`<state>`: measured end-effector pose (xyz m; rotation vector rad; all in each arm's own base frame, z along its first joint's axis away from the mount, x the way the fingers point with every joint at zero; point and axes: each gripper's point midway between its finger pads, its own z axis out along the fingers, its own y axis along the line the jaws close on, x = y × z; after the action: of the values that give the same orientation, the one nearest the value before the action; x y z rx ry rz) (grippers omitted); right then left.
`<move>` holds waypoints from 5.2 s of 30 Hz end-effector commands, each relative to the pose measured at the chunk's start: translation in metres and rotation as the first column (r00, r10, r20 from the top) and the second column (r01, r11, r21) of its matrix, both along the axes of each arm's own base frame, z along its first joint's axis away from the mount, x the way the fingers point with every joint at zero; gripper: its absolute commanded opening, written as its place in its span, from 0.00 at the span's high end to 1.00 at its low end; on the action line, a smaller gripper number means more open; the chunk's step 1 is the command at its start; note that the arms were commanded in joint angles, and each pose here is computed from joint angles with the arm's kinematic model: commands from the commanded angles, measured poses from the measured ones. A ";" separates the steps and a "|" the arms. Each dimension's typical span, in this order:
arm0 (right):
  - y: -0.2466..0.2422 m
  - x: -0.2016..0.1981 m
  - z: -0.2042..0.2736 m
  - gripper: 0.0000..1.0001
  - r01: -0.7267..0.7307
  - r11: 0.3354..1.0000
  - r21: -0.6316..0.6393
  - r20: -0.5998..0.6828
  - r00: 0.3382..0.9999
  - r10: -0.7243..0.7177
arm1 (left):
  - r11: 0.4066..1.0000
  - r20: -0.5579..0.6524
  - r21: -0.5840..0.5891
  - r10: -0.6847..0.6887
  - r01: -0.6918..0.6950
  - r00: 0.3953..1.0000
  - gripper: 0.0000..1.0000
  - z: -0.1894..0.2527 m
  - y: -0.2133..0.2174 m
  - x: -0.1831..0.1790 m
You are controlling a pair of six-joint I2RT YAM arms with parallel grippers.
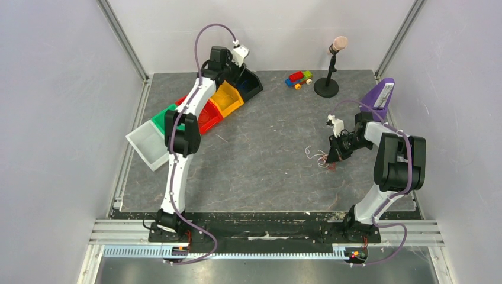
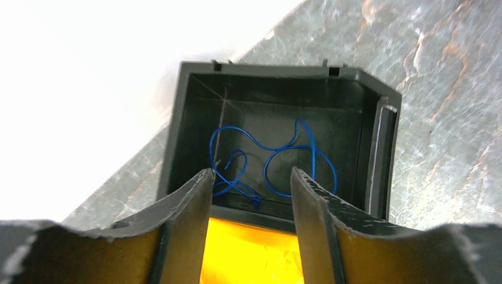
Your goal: Untangle the cables
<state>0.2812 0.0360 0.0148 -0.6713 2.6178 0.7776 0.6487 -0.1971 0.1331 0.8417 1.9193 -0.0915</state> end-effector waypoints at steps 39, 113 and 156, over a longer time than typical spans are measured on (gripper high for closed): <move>0.235 -0.072 0.131 1.00 -0.581 0.709 0.400 0.324 0.813 0.483 | 0.583 -0.193 -0.491 -0.798 0.648 0.571 0.36 0.019 -0.102 -0.431; 0.157 -0.035 0.161 0.90 -0.490 0.796 0.355 0.345 0.860 0.376 | 0.741 -0.137 -0.182 -0.670 0.647 0.729 0.98 -0.014 -0.035 -0.450; -0.004 0.005 0.040 0.98 -0.104 0.986 0.134 0.134 0.987 0.086 | 0.921 -0.077 -0.276 0.262 -0.273 0.962 0.98 0.172 0.220 -0.353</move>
<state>0.2809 0.0253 0.0407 -0.7679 2.4677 0.8702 0.2884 0.0115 0.2817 0.5074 1.9819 -0.2579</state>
